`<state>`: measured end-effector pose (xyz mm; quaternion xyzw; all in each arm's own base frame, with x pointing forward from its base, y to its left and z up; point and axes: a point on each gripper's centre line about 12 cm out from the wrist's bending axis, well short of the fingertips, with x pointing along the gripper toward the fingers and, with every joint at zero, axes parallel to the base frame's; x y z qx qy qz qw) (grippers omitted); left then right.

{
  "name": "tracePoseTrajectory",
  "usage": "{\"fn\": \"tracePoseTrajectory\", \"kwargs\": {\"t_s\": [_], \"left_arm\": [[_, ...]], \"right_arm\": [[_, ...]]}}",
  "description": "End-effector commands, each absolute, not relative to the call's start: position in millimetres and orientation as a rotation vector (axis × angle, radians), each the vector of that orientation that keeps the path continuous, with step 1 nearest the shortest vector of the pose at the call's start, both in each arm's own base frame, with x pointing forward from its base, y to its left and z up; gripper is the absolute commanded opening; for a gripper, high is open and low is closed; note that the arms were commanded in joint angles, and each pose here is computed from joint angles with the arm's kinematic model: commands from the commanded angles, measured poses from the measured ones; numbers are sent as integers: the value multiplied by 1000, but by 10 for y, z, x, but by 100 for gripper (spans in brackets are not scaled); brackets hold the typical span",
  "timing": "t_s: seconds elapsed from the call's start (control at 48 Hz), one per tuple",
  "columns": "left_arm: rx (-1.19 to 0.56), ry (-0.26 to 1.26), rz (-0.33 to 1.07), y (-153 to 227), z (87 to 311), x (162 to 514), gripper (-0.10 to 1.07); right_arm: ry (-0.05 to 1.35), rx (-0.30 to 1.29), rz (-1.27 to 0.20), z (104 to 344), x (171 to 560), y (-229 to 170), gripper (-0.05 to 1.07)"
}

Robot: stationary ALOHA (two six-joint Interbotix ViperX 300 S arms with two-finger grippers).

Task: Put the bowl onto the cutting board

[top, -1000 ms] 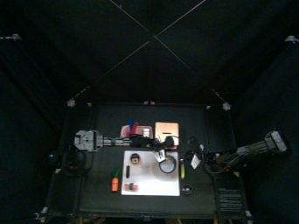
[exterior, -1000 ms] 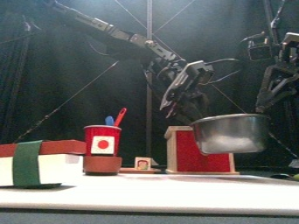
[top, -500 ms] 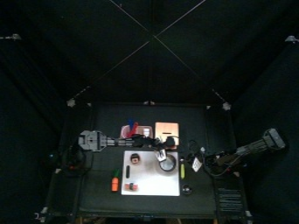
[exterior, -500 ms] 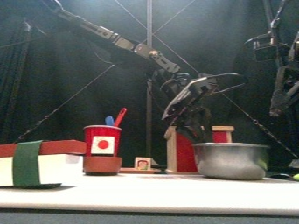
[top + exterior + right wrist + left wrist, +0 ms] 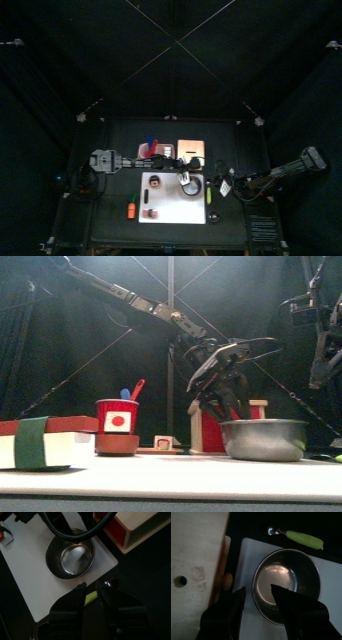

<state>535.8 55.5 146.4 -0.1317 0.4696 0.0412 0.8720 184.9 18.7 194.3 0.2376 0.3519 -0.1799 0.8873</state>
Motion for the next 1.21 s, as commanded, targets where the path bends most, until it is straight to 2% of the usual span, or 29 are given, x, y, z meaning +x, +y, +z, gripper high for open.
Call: {"fn": "tracePoseTrajectory", "kwargs": {"t_s": [0.0, 0.354, 0.625, 1.0, 1.188], "left_arm": [[-246, 879, 83, 588, 1948, 5385, 83], [-169, 833, 80, 570, 2374, 5259, 82], [-137, 810, 61, 421, 2719, 4874, 81], [-112, 697, 65, 315, 2770, 4134, 81], [-70, 594, 74, 286, 2671, 3717, 81]], "right_arm": [[722, 504, -363, 1994, 1882, 211, 65], [729, 510, -366, 1983, 1883, 215, 65], [730, 510, -369, 1978, 1887, 209, 65], [718, 515, -364, 2015, 1915, 212, 65], [715, 511, -363, 2021, 1928, 212, 65]]}}
